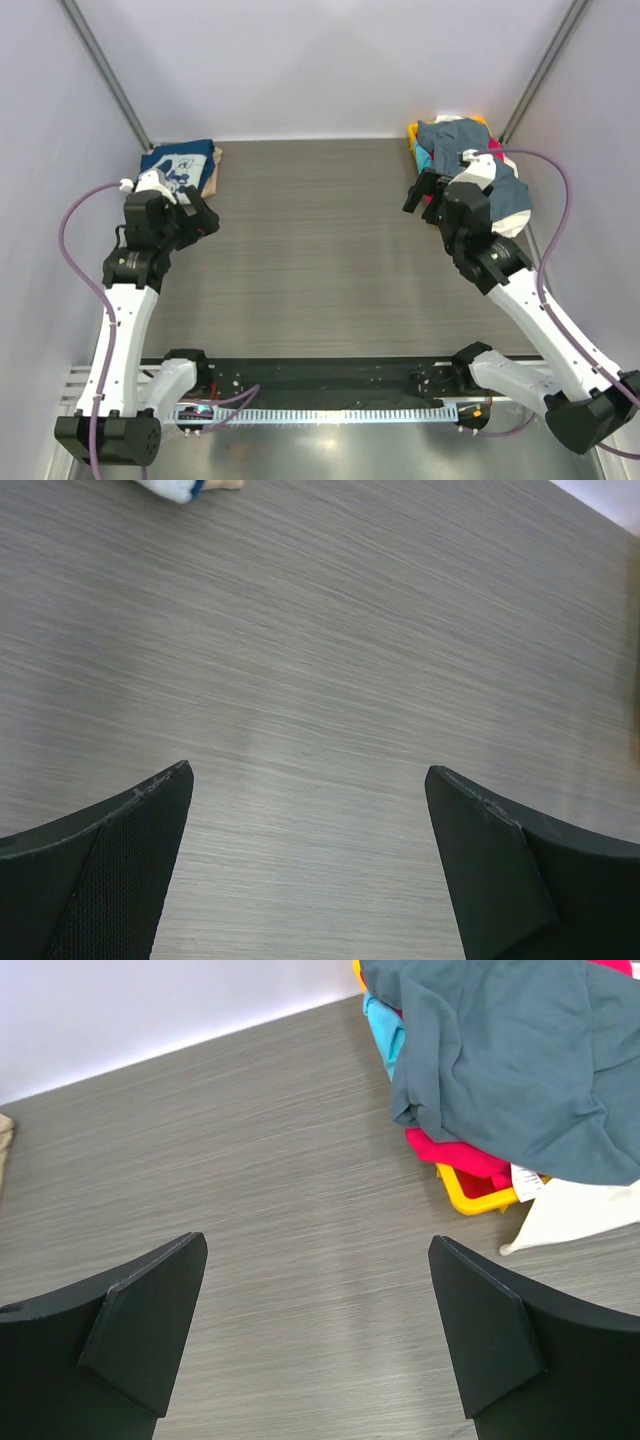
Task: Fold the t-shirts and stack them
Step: Grab the tshirt from the pile
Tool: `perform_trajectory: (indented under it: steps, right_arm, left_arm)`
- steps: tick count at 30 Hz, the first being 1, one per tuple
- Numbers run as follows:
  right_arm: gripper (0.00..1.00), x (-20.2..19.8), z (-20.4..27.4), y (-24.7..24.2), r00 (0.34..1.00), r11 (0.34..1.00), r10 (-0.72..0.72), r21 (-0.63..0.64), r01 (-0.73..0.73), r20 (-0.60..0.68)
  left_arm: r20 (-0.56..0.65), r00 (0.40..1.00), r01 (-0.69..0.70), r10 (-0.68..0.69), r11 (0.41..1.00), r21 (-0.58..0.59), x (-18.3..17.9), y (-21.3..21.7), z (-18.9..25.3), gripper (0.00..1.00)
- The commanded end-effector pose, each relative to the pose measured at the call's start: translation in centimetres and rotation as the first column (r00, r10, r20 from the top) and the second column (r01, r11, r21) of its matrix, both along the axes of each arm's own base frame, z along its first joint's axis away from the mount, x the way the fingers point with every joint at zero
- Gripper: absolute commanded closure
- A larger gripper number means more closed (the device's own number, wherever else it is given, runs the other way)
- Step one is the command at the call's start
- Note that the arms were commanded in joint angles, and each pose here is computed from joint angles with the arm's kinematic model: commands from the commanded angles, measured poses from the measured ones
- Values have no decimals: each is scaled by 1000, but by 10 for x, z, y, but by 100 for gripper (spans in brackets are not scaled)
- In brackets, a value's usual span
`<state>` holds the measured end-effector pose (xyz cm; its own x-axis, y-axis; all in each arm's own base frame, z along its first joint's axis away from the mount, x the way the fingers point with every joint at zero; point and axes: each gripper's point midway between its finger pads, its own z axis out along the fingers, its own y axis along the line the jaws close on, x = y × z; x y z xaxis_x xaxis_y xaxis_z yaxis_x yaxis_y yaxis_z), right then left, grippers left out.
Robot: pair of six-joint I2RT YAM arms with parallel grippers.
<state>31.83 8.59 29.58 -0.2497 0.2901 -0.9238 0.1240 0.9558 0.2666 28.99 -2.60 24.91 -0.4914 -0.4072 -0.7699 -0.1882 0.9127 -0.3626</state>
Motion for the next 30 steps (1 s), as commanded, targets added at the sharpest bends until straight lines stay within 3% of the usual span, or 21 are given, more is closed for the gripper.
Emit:
perform_trajectory:
  steps: [1, 8, 19, 25, 30]
  right_arm:
    - [0, 15, 31, -9, 996, 998, -53, -17, 54, 72]
    - [0, 38, 33, -19, 992, 993, -105, -43, 108, 64]
    - [0, 78, -8, -11, 995, 996, -89, -37, 87, -44]
    - [1, 101, -31, -77, 950, 971, -236, -16, 238, -205]
    - [7, 105, -66, -112, 895, 949, -310, -47, 312, -322]
  left_arm:
    - [-4, 996, -85, 85, 996, 12, -3, 15, 3, 0]
    - [-90, 983, 142, -160, 974, -176, 10, -29, -31, 0]
    - [-107, 994, 13, -24, 995, -103, -4, -5, -30, 0]
    - [-59, 998, 6, -10, 998, -62, -22, -3, -15, 0]
    - [-29, 1000, -3, 2, 1000, -30, -27, 1, -16, 0]
